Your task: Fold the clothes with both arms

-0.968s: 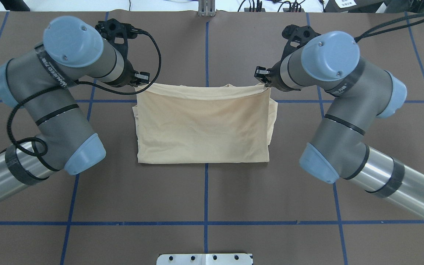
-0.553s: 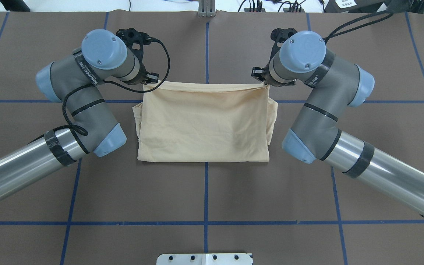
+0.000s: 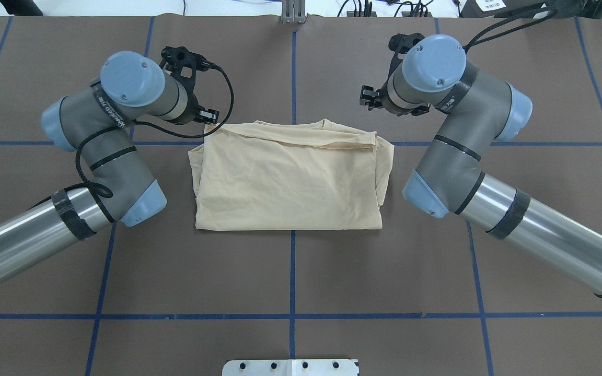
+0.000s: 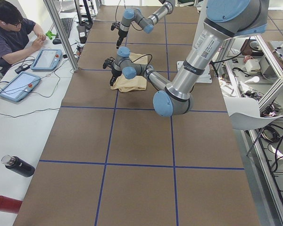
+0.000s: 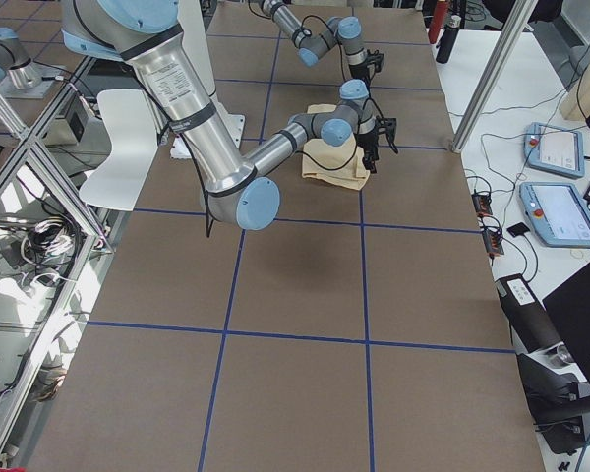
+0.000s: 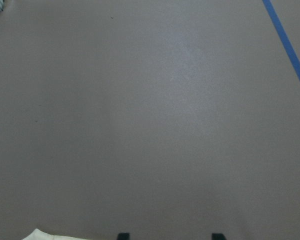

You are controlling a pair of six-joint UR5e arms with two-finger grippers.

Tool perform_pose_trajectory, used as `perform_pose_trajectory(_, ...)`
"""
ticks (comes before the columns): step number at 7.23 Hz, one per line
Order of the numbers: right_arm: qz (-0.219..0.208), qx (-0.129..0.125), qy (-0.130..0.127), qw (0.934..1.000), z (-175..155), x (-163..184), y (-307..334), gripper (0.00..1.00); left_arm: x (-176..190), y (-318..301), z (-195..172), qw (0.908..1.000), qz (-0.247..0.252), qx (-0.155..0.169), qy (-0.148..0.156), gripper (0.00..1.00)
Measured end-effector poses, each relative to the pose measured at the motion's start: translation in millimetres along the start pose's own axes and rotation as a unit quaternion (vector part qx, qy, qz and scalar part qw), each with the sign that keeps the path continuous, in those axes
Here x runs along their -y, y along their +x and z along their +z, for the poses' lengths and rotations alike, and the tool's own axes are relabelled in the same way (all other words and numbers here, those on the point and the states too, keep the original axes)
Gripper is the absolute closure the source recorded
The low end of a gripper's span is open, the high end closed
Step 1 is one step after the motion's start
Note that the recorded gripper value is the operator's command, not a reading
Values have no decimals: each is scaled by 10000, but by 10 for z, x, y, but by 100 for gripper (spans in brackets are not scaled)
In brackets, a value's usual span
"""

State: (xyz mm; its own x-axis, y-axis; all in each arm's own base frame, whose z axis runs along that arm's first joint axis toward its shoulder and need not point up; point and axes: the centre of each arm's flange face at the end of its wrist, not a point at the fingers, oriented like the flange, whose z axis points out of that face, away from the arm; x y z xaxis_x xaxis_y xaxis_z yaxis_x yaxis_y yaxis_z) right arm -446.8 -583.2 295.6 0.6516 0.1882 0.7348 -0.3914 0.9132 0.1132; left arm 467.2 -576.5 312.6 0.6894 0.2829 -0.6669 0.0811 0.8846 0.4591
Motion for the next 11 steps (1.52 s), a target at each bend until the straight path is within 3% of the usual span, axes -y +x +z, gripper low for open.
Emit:
perform_pose_trajectory(2,-105,174,-232,9995,-156,62,144,1,-347,-129,-293,9991,50,-410,-99,0)
perform_pose_trajectory(5,-275,242,-254,9990,-295,16,378,1,-1041,122,-443,9949,-297,-817,-512,0)
perform_pose_trajectory(6,-286,246,-249,9990,-304,10,388,1,-1244,278,-391,9933,-321,-887,-675,8)
perform_pose_trajectory(10,-294,254,-238,9990,-306,6,398,1,-1585,532,-251,9906,-229,-948,-962,69)
perform_pose_trajectory(11,-294,253,-238,9990,-304,5,401,1,-1622,557,-238,9903,-211,-950,-988,92)
